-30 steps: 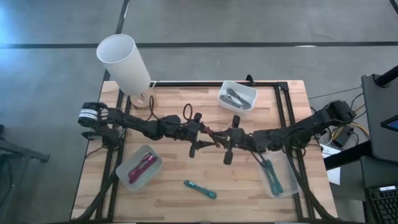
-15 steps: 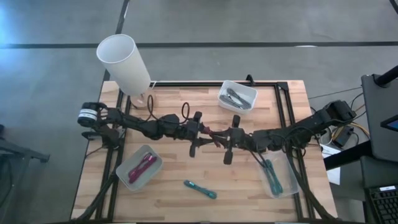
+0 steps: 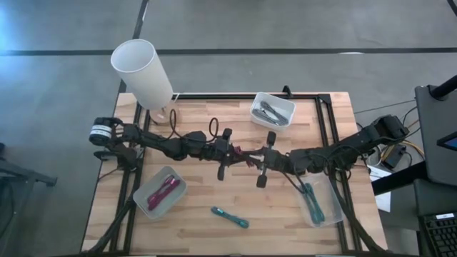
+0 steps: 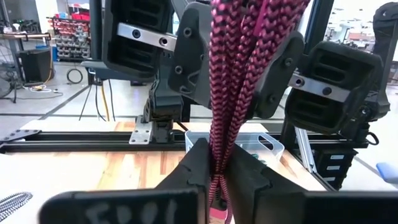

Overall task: Pick & Place USB Port
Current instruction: Put the red patterned charger cable into the gray bin

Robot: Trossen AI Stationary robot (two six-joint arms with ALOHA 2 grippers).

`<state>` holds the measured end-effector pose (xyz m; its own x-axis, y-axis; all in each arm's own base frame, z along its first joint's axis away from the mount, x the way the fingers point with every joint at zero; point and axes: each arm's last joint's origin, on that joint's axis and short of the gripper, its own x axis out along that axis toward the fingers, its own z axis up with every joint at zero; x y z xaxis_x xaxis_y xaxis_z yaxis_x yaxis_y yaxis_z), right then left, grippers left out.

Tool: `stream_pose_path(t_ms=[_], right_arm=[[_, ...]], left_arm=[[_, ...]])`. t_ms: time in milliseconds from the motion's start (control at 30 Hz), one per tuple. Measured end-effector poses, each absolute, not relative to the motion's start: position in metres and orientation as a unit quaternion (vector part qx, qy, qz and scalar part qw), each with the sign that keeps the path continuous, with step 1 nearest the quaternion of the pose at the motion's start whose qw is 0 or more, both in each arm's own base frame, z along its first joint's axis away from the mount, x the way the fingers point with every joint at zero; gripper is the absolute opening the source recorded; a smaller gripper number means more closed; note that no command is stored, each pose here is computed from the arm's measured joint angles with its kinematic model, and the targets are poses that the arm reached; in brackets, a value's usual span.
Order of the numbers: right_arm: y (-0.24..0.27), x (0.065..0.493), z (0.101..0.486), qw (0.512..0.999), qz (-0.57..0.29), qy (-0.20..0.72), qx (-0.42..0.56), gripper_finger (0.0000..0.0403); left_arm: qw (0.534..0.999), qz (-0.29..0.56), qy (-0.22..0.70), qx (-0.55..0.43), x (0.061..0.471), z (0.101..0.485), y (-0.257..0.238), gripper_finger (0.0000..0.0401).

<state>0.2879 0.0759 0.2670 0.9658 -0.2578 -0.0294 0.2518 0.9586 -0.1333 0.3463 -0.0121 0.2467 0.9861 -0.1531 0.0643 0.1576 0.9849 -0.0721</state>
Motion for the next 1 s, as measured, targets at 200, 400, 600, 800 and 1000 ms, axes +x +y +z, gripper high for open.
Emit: stream_pose_path(t_ms=[200, 400, 600, 800, 1000], right_arm=[[0.074, 0.288, 0.267, 0.99, -0.134, 0.02, -0.032, 0.0031], [0.074, 0.29, 0.264, 0.989, -0.134, 0.027, -0.051, 0.0077], [0.075, 0.29, 0.266, 0.989, -0.134, 0.024, -0.049, 0.0123], [0.075, 0.291, 0.266, 0.989, -0.135, 0.025, -0.048, 0.0152], [0.075, 0.29, 0.264, 0.989, -0.135, 0.031, -0.051, 0.0164]], left_arm=[[0.996, -0.078, -0.027, -0.038, 0.346, 0.246, -0.012, 0.0031], [0.996, -0.077, -0.018, -0.039, 0.346, 0.244, -0.012, 0.0018], [0.996, -0.075, 0.027, -0.041, 0.345, 0.238, -0.012, 0.0023], [0.992, -0.072, 0.086, -0.049, 0.337, 0.237, -0.012, 0.0022], [0.974, -0.054, 0.209, -0.069, 0.308, 0.245, -0.011, 0.0022]])
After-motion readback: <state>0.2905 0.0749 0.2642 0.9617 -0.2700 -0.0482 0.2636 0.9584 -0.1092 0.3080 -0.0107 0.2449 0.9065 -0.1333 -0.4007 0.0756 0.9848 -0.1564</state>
